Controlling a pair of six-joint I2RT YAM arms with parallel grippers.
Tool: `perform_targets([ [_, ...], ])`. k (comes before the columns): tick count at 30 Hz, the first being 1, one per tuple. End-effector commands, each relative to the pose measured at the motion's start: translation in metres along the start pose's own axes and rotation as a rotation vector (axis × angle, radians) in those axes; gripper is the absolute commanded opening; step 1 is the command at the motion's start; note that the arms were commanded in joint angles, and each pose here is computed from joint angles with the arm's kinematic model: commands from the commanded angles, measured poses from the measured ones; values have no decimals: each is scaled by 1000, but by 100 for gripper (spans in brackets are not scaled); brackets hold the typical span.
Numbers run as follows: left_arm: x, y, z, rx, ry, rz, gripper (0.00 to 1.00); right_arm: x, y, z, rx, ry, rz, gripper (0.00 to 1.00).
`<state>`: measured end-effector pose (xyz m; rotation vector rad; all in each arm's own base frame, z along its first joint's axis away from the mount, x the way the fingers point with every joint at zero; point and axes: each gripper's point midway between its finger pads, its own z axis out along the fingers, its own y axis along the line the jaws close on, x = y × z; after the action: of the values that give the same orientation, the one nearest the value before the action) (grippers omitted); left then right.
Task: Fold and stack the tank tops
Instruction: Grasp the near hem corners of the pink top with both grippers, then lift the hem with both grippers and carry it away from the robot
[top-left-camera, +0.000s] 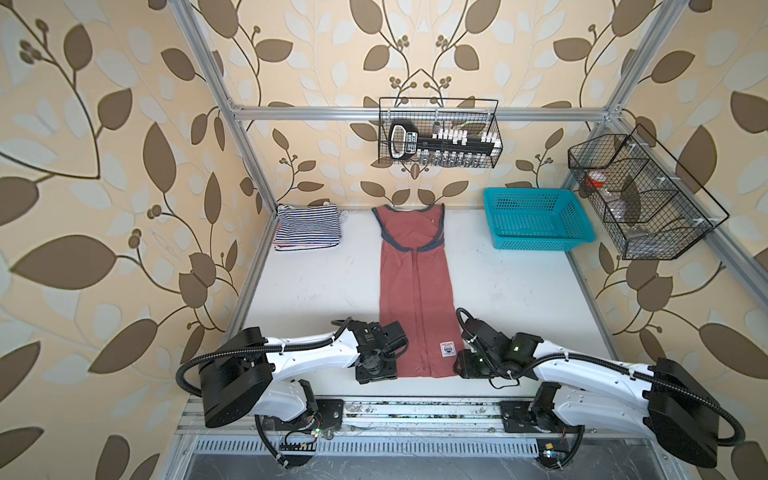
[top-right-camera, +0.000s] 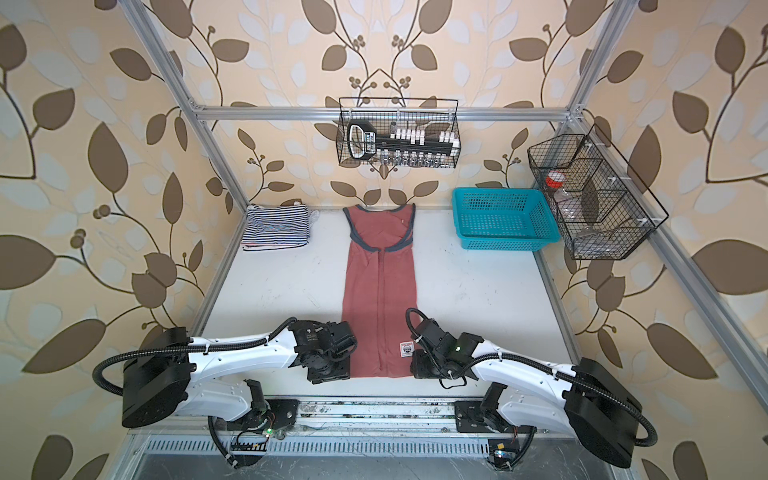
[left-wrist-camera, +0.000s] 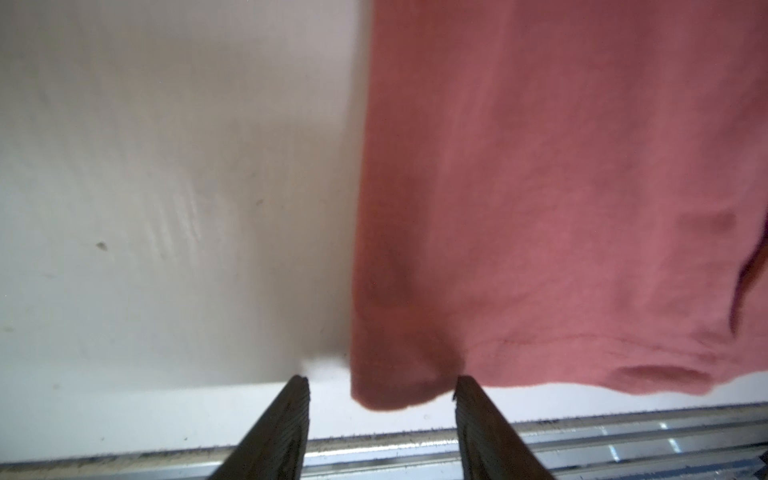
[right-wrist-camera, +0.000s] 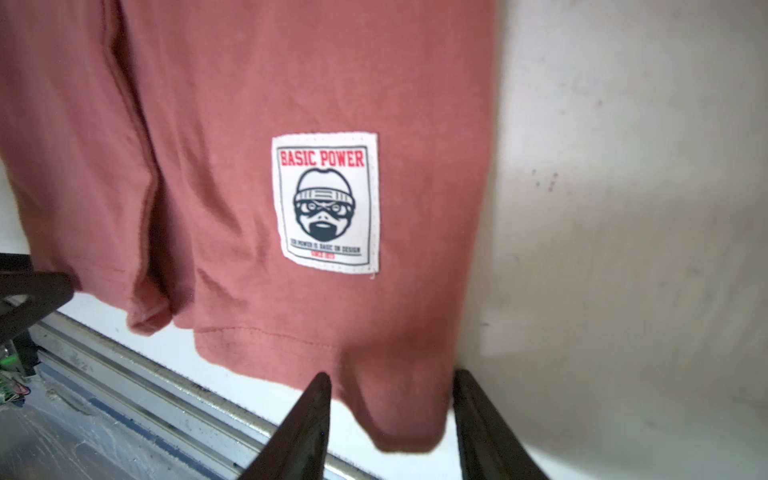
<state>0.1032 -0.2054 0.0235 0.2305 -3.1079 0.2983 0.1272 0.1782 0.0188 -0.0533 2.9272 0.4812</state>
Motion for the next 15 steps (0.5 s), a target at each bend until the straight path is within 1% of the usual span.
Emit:
perform_targets([
  [1, -3, -6, -3, 15, -18, -15, 51, 25, -35, 7, 124, 73, 29, 42],
  [3, -1, -6, 2, 8, -2, -13, 44, 26, -33, 10, 112, 81, 30, 34],
  [5, 0, -10, 5, 20, 10, -9, 37, 27, -30, 13, 100, 87, 26, 30],
  [8, 1, -11, 8, 26, 21, -7, 24, 27, -24, 15, 85, 90, 17, 20],
  [10, 2, -11, 8, 26, 24, -3, 13, 27, -20, 14, 76, 86, 9, 6],
  [11, 2, -11, 7, 30, 25, -2, 8, 27, -19, 14, 71, 83, 9, 2],
  [12, 3, -10, 6, 33, 23, -2, 2, 26, -17, 13, 65, 79, 6, 0],
  [13, 3, -9, 4, 35, 22, -2, 0, 27, -16, 12, 61, 77, 4, 0],
  [15, 6, -8, 2, 44, 26, 0, 0, 28, -14, 8, 56, 67, -4, 0],
])
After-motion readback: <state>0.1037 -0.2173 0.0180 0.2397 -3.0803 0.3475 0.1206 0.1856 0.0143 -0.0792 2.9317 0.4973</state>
